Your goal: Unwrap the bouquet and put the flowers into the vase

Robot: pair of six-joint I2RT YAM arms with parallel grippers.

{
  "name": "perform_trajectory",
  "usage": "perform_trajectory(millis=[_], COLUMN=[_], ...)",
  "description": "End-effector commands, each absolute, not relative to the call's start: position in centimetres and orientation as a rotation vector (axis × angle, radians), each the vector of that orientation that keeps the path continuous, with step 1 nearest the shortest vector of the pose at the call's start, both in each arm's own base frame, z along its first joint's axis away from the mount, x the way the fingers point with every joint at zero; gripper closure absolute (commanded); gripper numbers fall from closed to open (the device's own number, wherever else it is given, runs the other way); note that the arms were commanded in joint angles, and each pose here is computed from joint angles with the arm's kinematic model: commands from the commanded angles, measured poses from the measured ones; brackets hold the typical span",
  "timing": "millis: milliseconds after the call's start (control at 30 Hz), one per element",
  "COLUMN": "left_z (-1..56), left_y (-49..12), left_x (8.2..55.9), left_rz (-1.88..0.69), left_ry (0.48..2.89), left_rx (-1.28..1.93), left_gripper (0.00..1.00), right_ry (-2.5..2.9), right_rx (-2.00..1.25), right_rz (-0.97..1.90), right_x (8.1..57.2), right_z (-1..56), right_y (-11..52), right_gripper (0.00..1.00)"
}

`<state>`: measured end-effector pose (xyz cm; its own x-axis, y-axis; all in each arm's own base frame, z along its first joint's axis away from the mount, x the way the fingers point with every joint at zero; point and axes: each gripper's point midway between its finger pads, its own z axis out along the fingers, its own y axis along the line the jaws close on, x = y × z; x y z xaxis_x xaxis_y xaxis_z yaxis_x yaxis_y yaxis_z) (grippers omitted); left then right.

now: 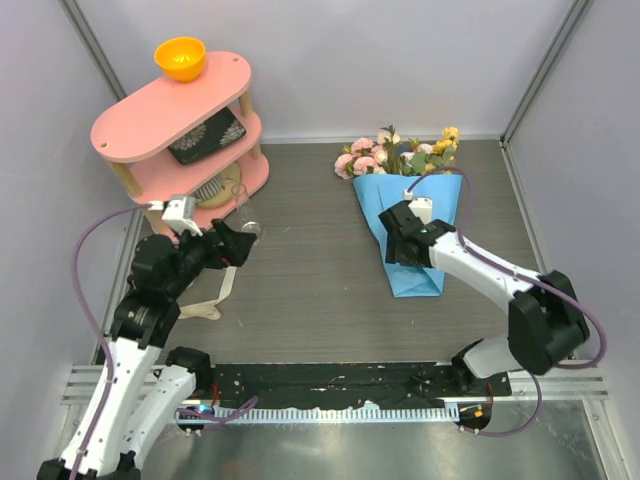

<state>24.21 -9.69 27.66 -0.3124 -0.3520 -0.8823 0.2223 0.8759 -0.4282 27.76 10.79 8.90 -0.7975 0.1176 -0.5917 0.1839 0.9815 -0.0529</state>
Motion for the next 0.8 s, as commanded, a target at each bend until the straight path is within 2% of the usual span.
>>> perform_trajectory(millis=[0, 267, 400, 633, 767], left_z=[30.2, 28.7, 27.8, 27.1, 26.6], left_y=[-17.0, -20.7, -22.0, -23.1, -23.1], left_x=[22.5, 20.9, 20.0, 18.1, 17.0], left_rz=[-0.962, -1.112, -1.131, -1.131, -1.106], left_ry=[1.754, 1.764, 1.777, 1.762, 1.775], left_rx=[0.311, 0.477, 0.539, 0.638, 0.686], left_gripper=[0.11, 0.12, 0.12, 0.12, 0.12], right_ry=[2.436, 2.266, 2.213, 2.198, 2.041], right_rx=[0.155, 0.156, 0.362, 0.883, 1.04], right_rz=[-0.499, -0.867, -0.937, -0.623, -0.405], right_x=[30.2, 31.6, 30.4, 27.1, 25.9], right_z=[10.3, 12.6, 14.3, 14.2, 17.6], right_y=[7.7, 4.5, 0.2, -7.4, -9.0], right_gripper=[0.28, 0.26, 0.22, 0.18, 0.17])
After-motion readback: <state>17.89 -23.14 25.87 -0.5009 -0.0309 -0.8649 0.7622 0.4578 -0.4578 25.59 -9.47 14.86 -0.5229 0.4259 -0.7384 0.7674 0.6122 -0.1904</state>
